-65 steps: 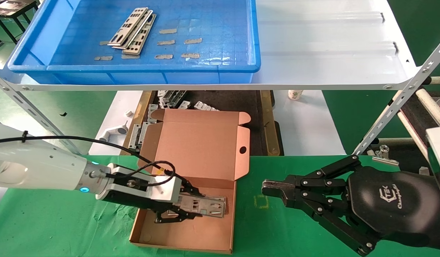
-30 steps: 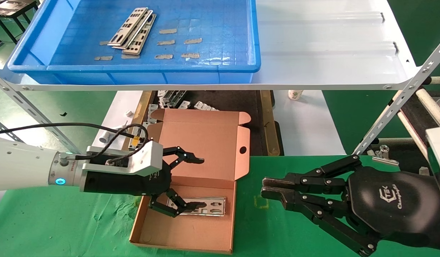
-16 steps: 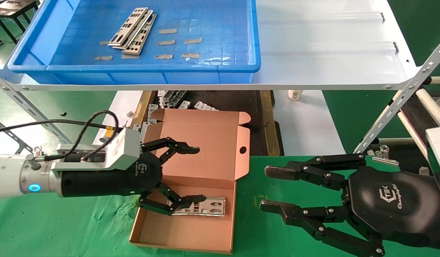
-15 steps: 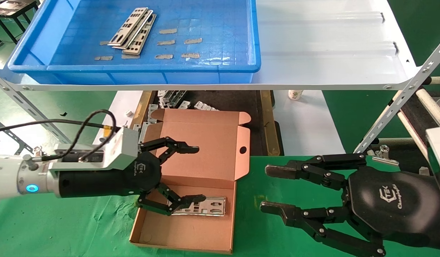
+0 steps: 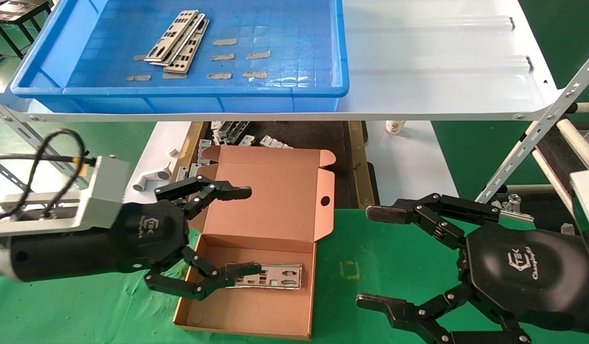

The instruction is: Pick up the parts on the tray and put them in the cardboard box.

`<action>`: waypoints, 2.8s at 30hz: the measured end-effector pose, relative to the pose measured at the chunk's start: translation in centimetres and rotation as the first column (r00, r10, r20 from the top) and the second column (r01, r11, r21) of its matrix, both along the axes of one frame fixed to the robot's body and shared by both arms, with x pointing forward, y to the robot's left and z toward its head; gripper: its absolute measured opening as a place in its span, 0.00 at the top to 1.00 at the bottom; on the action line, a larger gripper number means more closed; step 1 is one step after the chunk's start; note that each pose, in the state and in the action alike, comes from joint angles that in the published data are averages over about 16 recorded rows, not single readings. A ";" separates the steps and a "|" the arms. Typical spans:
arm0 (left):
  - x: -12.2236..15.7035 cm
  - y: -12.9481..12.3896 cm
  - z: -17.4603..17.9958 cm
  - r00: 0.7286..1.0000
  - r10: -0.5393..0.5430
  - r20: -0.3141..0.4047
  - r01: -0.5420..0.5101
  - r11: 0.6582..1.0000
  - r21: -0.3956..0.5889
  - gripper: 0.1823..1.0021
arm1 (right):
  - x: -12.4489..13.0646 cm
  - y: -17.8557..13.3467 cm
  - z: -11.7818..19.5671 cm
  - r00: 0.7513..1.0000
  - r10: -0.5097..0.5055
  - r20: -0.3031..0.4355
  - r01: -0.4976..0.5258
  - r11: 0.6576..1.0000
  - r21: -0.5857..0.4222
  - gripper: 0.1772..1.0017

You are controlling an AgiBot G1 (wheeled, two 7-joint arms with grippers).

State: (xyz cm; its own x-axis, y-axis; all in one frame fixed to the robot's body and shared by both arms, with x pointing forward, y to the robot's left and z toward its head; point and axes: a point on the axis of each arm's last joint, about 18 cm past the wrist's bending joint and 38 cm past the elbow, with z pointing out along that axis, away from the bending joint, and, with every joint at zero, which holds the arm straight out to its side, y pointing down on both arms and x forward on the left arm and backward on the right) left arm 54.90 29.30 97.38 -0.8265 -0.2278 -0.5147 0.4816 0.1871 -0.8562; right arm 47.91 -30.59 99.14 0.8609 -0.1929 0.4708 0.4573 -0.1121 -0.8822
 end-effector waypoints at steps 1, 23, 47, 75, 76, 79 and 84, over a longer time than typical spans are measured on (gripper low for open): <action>-0.4 0.1 0.1 1.000 -0.005 -0.002 0.005 1.000 -0.005 0.00 | 0.0 0.0 0.0 1.000 0.000 0.000 0.000 1.000 0.000 0.28; -8.0 0.7 1.9 0.995 -0.093 -0.030 0.092 0.995 -0.040 0.00 | 0.0 0.0 0.0 1.000 0.000 0.000 0.000 1.000 0.000 0.01; -7.4 0.7 1.8 0.996 -0.085 -0.031 0.083 0.996 -0.042 0.00 | 0.0 0.0 0.0 1.000 0.000 0.000 0.000 1.000 0.000 0.00; -7.3 0.7 1.8 0.996 -0.083 -0.032 0.081 0.996 -0.042 0.00 | 0.0 0.0 0.0 1.000 0.000 0.000 0.000 1.000 0.000 0.00; -7.3 0.7 1.8 0.996 -0.083 -0.032 0.081 0.996 -0.042 0.00 | 0.0 0.0 0.0 1.000 0.000 0.000 0.000 1.000 0.000 0.00; -7.3 0.7 1.8 0.996 -0.083 -0.032 0.081 0.996 -0.042 0.00 | 0.0 0.0 0.0 1.000 0.000 0.000 0.000 1.000 0.000 0.00; -7.3 0.7 1.8 0.996 -0.082 -0.032 0.081 0.996 -0.042 0.00 | 0.0 0.0 0.0 1.000 0.000 0.000 0.000 1.000 0.000 0.00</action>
